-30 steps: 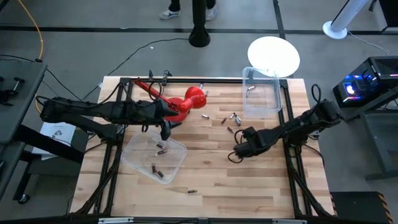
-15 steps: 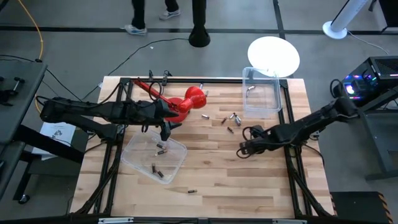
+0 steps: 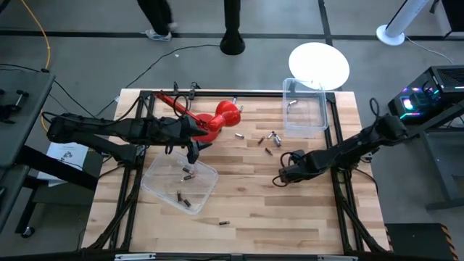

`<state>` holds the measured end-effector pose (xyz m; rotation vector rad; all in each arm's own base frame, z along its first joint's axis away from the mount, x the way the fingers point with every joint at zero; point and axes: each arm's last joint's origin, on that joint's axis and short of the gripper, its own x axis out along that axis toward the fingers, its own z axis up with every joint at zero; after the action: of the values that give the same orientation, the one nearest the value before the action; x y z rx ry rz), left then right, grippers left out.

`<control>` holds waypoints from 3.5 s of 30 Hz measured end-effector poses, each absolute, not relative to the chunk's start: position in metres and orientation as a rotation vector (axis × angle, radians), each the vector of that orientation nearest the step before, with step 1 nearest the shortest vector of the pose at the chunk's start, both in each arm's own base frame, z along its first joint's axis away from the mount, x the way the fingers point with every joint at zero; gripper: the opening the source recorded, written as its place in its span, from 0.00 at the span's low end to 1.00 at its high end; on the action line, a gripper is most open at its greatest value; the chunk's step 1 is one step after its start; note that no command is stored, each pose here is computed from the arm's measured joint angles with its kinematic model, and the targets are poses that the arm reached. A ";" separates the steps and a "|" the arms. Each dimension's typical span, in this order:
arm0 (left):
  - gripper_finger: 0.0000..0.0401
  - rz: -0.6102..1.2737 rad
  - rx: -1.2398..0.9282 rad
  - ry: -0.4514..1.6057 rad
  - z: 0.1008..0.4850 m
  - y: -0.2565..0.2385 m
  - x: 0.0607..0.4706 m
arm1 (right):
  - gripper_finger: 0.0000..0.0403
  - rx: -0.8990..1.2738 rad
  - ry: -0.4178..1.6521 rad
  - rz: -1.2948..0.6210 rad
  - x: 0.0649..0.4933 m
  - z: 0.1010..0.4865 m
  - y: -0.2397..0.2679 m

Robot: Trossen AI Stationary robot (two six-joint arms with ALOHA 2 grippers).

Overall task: Sort batteries
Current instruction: Put the black battery into the bottom transparent bin

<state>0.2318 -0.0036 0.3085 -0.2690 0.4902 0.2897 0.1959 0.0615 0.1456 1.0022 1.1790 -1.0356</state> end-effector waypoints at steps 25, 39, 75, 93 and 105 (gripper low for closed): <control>0.55 0.323 -0.160 0.477 0.312 -0.002 0.228 | 0.05 0.696 0.521 -0.212 0.326 0.266 0.060; 0.55 0.313 -0.144 0.416 0.334 0.000 0.200 | 0.41 0.342 0.552 0.119 0.482 0.277 0.075; 0.55 0.322 -0.325 0.104 0.311 -0.006 0.182 | 0.51 0.449 1.386 -0.537 0.301 0.145 -0.054; 0.55 0.328 -0.288 0.071 0.317 -0.005 0.174 | 0.06 0.371 1.225 -0.017 0.345 0.223 0.033; 0.55 0.317 -0.111 0.049 0.325 -0.001 0.162 | 0.05 0.414 0.582 0.119 0.436 0.319 0.059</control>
<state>0.1623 -0.0008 0.3251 -0.1110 0.0491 0.3173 0.4364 0.0586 0.3189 0.4137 0.5820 0.1190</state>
